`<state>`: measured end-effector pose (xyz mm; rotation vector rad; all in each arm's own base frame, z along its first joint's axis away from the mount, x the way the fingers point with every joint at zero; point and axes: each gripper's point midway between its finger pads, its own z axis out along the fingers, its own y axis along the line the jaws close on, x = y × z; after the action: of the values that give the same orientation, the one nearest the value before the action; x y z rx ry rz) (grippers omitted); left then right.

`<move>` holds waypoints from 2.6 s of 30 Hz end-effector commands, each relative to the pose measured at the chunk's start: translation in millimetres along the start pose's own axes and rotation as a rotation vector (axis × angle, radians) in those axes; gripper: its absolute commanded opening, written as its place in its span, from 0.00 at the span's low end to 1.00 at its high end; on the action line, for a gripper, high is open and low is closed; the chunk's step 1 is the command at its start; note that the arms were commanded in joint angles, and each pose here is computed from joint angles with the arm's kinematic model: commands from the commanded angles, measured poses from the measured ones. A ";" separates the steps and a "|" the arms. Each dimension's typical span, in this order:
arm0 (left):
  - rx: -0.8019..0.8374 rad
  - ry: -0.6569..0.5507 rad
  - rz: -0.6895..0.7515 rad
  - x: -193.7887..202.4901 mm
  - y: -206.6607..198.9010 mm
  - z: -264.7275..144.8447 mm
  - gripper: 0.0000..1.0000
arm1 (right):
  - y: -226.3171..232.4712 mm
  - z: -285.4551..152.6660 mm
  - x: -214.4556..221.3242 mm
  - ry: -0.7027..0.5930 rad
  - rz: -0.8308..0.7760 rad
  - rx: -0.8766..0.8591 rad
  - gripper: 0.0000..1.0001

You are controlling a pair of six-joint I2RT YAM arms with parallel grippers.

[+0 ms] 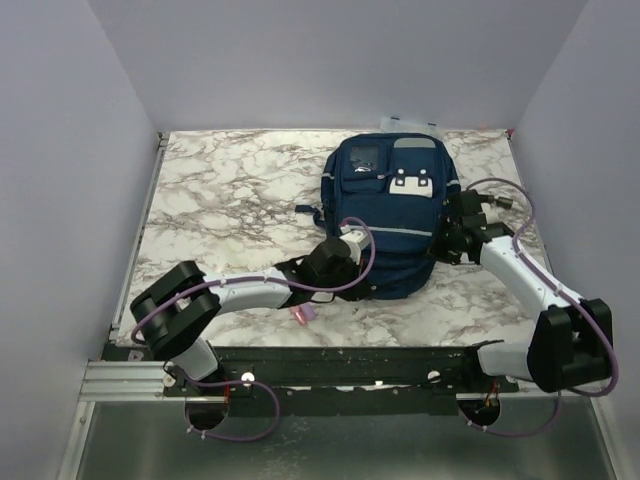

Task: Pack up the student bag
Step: Zip the student bag at the center of the board.

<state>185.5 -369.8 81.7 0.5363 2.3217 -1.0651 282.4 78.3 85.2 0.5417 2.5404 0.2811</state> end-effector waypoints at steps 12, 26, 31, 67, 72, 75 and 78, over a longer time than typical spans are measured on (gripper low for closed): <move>0.290 0.124 -0.004 -1.5 -92.9 26.9 0.00 | -8.1 -41.6 -31.6 -0.145 -0.033 0.083 0.67; 0.326 0.124 0.026 0.7 -116.8 25.8 0.00 | 36.4 -31.5 58.7 0.101 0.242 -0.299 0.55; 0.282 0.100 0.047 -6.2 -109.7 21.5 0.00 | 18.9 -40.1 58.9 0.061 0.220 -0.227 0.56; 0.170 0.088 0.004 -22.4 -33.4 4.3 0.00 | 4.0 -14.7 -9.0 -0.004 -0.022 -0.040 0.42; 0.271 0.110 -0.027 -35.3 -65.5 16.8 0.00 | -3.8 -30.0 5.9 0.023 -0.028 -0.036 0.64; 0.310 0.122 -0.026 -37.2 -74.4 21.3 0.00 | -8.1 -52.2 7.4 -0.017 0.030 -0.029 0.69; 0.321 0.133 -0.033 -35.5 -74.9 27.8 0.00 | -5.8 -63.2 24.7 0.013 0.130 -0.067 0.73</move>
<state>188.4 -428.4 114.0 0.6609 2.3434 -1.3638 243.5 74.6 132.7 0.5761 2.4535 0.3862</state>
